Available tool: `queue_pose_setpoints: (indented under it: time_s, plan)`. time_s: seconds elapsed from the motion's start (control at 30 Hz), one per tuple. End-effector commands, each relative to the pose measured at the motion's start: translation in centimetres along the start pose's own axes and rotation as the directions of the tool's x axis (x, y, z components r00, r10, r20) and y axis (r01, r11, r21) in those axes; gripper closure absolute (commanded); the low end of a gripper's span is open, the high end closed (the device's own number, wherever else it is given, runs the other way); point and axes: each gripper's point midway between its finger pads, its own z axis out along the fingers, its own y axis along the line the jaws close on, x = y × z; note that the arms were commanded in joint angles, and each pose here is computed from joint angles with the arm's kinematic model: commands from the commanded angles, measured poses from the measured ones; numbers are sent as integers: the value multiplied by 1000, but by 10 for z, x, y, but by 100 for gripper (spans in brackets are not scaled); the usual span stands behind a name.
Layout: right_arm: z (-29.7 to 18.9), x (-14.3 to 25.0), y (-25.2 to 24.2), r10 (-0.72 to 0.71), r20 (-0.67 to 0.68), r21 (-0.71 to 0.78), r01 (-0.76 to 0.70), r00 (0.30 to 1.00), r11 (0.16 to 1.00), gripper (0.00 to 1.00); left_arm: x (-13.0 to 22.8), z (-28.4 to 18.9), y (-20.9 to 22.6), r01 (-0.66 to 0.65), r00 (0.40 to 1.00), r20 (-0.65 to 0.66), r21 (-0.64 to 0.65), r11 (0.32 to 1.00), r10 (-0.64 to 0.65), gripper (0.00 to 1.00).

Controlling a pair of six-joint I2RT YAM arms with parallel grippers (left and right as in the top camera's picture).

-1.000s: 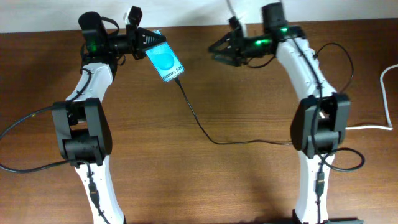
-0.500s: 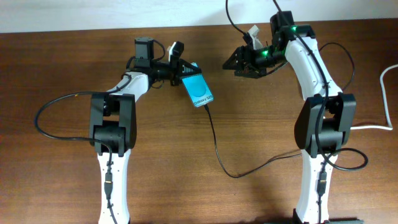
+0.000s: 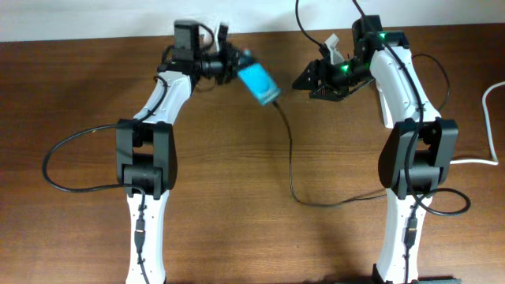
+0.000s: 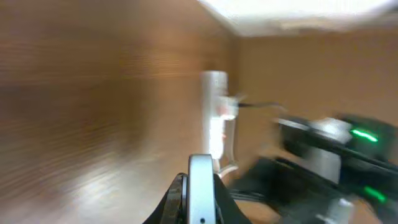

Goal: Plug charger to phone and switch on socket
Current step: 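Lower the phone with the left gripper and release the cable plug with the right, then lay the phone flat on the table and open the left gripper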

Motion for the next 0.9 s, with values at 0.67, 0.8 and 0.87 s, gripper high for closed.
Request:
queue_pose_setpoints:
  time_s: [0.67, 0.8, 0.87]
  plan:
    - [4, 3, -18, 14, -20, 67, -12, 1000, 998, 30, 68, -52, 114, -299, 938, -302, -454, 839, 170, 93]
    - [4, 5, -18, 19, -25, 68, -17, 1000, 998, 30, 68, -52, 115, -299, 938, -302, -456, 838, 170, 94]
    - [3, 5, -18, 20, -25, 68, -18, 999, 998, 30, 68, -52, 115, -299, 938, -302, -456, 838, 170, 91]
